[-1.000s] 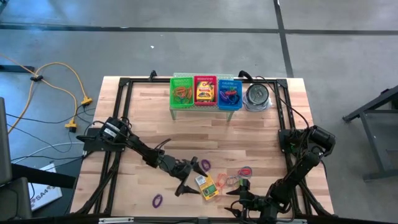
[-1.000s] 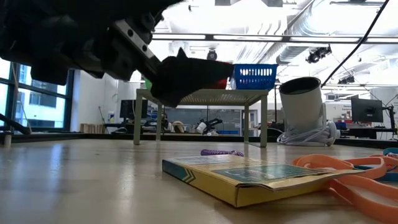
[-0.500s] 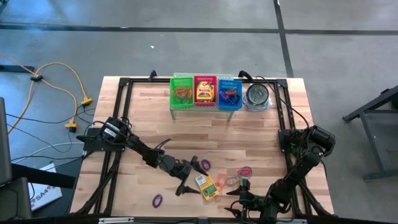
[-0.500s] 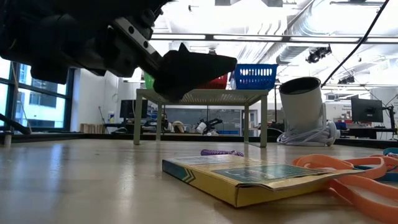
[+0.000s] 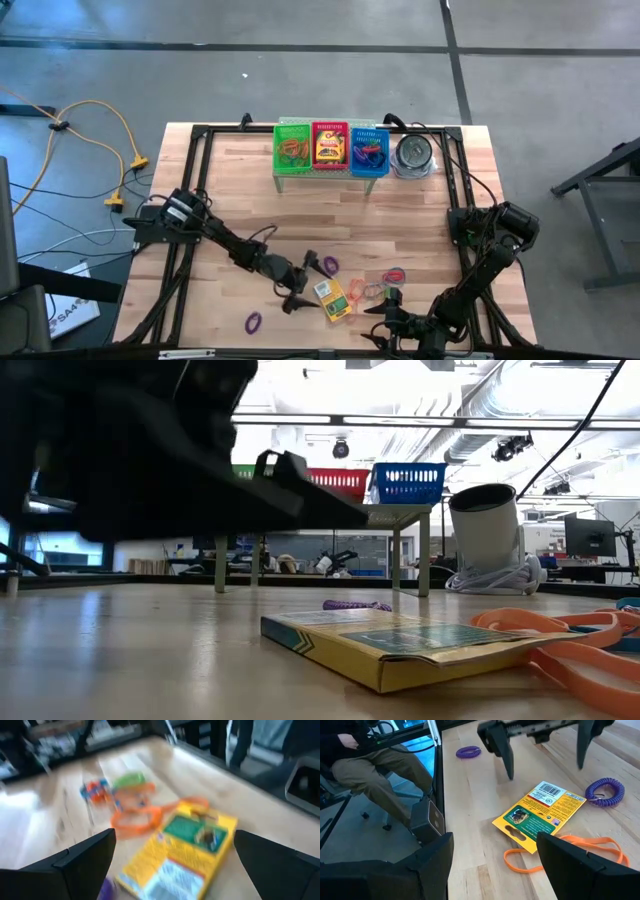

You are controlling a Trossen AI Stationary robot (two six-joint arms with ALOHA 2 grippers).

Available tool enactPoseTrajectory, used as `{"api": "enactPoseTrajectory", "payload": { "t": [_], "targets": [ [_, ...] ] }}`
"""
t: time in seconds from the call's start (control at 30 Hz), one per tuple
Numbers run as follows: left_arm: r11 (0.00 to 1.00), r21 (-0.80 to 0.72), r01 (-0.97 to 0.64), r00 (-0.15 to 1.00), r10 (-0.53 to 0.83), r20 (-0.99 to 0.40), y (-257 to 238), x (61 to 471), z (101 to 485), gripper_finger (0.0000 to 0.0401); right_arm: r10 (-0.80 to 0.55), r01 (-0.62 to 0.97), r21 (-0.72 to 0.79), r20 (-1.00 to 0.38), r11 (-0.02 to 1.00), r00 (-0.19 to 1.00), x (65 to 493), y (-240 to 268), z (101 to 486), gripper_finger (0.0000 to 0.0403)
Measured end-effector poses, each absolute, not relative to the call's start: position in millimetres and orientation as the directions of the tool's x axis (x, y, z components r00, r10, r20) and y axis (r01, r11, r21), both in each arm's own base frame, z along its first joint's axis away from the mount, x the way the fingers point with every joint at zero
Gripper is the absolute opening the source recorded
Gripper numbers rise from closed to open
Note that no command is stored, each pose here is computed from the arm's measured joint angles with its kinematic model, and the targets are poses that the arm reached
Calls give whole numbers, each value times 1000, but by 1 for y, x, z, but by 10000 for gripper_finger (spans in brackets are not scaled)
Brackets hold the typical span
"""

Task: Pick & Place Office Desk Supplies
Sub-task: Put the yellow crayon box into the red bin on the shelf

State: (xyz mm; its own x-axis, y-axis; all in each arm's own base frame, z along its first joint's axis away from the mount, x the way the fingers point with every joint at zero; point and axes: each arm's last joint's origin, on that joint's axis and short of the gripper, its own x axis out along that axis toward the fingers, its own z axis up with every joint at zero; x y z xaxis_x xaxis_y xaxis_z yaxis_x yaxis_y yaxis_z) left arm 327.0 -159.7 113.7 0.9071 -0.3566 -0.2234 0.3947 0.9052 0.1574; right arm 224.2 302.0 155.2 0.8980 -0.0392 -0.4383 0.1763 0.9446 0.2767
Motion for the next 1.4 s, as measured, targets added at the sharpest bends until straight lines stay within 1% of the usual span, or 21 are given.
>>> {"api": "enactPoseTrajectory", "payload": {
  "t": [0.1, 0.2, 0.33, 0.4, 0.47, 0.53, 0.77, 0.9, 1.03, 1.23, 1.4],
  "targets": [
    [894, 179, 411, 896, -360, -258, -162, 325, 110, 399, -39, 176, 277, -438, 945, 898, 224, 302, 155, 274],
    [854, 287, 434, 889, -353, -292, -165, 322, 107, 399, -39, 176, 277, -438, 945, 898, 224, 302, 155, 274],
    [771, 427, 473, 874, -350, -336, -169, 318, 103, 399, -39, 176, 277, -438, 945, 898, 224, 302, 155, 274],
    [736, 479, 479, 874, -347, -340, -171, 317, 102, 399, -39, 176, 277, -438, 945, 898, 224, 302, 155, 274],
    [735, 500, 458, 885, -324, -335, -172, 317, 103, 399, -41, 177, 275, -437, 945, 899, 224, 302, 155, 274],
    [750, 487, 448, 888, -312, -337, -171, 317, 103, 399, -45, 179, 272, -434, 946, 900, 224, 302, 155, 274],
    [839, 349, 417, 882, -281, -379, -161, 321, 98, 399, -45, 186, 287, -435, 940, 899, 224, 302, 155, 274],
    [871, 289, 398, 879, -272, -391, -156, 323, 95, 399, -46, 186, 284, -436, 940, 899, 224, 302, 155, 274],
    [889, 253, 382, 879, -265, -396, -154, 325, 88, 399, -48, 187, 282, -437, 941, 898, 224, 301, 155, 274],
    [896, 248, 368, 890, -262, -372, -155, 327, 76, 399, -48, 187, 280, -438, 941, 898, 224, 301, 155, 274],
    [907, 225, 356, 897, -264, -355, -154, 328, 75, 399, -48, 187, 280, -438, 941, 898, 224, 301, 155, 274]
  ]
}}
